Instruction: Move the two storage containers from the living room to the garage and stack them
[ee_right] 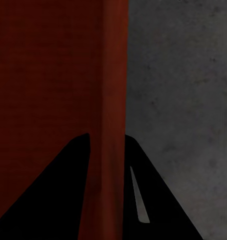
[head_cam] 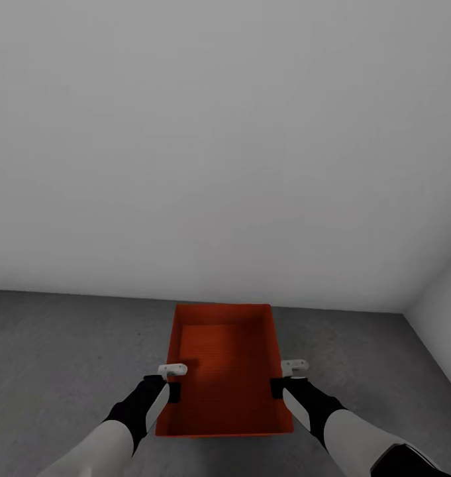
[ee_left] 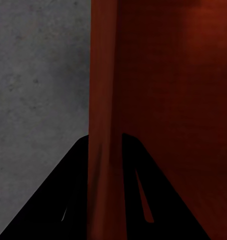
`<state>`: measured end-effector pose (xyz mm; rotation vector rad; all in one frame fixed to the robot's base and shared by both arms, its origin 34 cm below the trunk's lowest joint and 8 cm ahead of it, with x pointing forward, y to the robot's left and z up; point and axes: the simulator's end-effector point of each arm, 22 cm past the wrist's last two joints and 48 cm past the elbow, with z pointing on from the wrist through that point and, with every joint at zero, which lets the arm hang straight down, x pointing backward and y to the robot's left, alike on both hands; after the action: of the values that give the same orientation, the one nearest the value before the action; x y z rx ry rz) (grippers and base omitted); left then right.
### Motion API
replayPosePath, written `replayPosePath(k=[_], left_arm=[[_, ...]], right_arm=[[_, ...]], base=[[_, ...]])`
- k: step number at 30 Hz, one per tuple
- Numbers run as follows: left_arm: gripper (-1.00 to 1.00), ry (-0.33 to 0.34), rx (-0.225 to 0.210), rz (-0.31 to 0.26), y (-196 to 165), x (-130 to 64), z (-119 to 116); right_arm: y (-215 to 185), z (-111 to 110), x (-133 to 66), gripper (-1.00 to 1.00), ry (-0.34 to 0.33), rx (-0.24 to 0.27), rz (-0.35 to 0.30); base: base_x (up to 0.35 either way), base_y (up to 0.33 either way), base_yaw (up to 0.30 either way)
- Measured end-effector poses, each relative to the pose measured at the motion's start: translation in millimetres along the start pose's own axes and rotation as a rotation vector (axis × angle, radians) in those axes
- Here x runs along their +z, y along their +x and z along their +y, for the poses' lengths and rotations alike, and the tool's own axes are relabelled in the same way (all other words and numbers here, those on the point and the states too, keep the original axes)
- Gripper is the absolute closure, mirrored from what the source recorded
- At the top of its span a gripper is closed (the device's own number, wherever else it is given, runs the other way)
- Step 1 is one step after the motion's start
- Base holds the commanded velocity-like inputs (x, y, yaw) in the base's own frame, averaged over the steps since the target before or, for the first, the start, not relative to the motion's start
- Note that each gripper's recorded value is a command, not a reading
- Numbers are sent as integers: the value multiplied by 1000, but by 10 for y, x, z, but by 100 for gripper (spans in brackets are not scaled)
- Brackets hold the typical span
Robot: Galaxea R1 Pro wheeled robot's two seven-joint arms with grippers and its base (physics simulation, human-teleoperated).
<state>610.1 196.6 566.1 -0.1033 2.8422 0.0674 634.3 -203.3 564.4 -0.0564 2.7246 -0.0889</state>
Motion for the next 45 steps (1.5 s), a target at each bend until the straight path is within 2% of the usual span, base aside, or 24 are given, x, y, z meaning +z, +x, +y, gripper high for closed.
replayPosePath(k=[4, 23, 45], left_arm=[[100, 0, 0, 0, 0, 0, 1], [100, 0, -1, 0, 76, 244, -8], [100, 0, 0, -1, 203, 599, -20]], right_arm=[[-1, 1, 0, 100, 0, 0, 0], [102, 19, 233, 100, 0, 0, -1], [270, 46, 569, 100, 0, 0, -1]], base=[[0, 0, 0], [0, 0, 0], [0, 0, 0]])
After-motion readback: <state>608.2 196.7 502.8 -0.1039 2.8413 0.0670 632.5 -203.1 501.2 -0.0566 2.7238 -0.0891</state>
